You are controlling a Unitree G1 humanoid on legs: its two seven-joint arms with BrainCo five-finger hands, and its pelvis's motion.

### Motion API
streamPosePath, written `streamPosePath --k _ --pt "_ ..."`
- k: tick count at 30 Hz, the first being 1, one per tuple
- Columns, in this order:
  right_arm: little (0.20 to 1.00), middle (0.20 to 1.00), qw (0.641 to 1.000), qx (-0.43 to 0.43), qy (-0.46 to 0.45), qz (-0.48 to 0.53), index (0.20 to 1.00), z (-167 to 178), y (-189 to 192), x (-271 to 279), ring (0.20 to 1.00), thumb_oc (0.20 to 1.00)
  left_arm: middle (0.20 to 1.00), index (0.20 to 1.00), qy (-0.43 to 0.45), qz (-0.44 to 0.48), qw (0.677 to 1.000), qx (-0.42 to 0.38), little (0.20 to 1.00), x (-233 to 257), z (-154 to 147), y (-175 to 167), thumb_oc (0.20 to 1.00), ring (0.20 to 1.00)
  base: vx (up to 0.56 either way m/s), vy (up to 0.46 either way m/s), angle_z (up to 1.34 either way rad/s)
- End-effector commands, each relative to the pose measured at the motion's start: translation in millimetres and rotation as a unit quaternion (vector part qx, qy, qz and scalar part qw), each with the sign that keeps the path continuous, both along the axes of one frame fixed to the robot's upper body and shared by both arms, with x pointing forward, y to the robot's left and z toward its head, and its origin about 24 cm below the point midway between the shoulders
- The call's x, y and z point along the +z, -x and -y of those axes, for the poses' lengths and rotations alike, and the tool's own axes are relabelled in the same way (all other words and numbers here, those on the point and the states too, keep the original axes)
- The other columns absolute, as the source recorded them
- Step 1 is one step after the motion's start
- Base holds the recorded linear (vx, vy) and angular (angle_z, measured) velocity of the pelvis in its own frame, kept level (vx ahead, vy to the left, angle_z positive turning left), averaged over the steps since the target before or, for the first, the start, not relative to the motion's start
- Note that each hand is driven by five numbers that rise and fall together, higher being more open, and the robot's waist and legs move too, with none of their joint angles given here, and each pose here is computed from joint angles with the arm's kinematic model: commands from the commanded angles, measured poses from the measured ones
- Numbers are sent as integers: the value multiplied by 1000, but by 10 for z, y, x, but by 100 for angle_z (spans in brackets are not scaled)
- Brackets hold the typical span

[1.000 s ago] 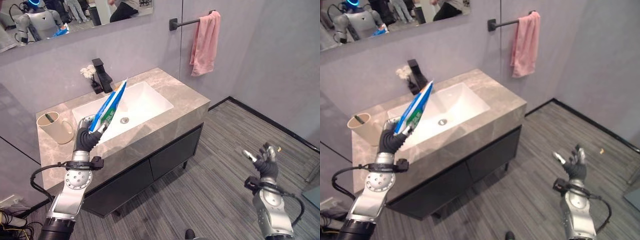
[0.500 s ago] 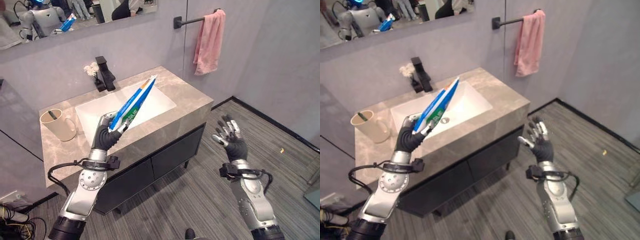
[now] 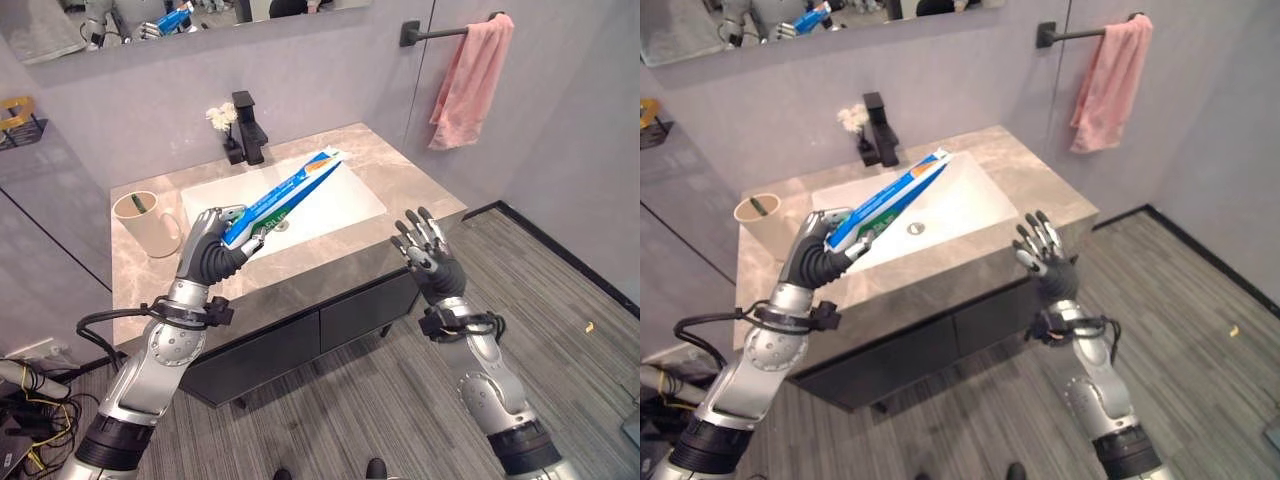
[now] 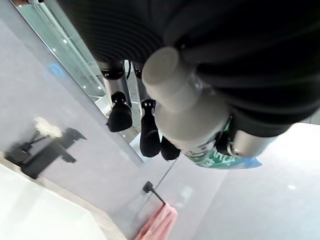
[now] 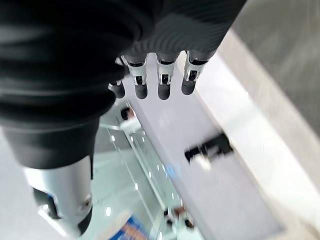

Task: Put brush and paste in cup on sink, flatten towel.

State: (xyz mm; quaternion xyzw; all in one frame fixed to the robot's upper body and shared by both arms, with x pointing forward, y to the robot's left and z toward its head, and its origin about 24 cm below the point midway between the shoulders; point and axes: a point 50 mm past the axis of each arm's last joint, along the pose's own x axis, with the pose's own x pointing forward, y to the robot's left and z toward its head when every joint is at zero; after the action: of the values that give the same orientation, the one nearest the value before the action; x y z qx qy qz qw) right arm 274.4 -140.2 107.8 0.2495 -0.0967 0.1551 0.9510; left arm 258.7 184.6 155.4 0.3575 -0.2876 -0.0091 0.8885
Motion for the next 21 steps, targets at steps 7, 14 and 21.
streamPosePath --k 7,14,21 --pt "1000 1000 991 85 -93 49 1000 -357 -150 339 1000 1000 200 200 -33 121 988 -85 200 523 258 50 200 200 3 0 27" --pt "1000 1000 989 104 -98 46 1000 -489 -203 372 1000 1000 200 200 -37 121 987 -96 200 520 302 59 200 200 4 2 8" --pt "1000 1000 986 126 -85 61 1000 -624 -222 464 1000 1000 200 200 -39 117 987 -99 200 504 292 89 200 200 0 0 0"
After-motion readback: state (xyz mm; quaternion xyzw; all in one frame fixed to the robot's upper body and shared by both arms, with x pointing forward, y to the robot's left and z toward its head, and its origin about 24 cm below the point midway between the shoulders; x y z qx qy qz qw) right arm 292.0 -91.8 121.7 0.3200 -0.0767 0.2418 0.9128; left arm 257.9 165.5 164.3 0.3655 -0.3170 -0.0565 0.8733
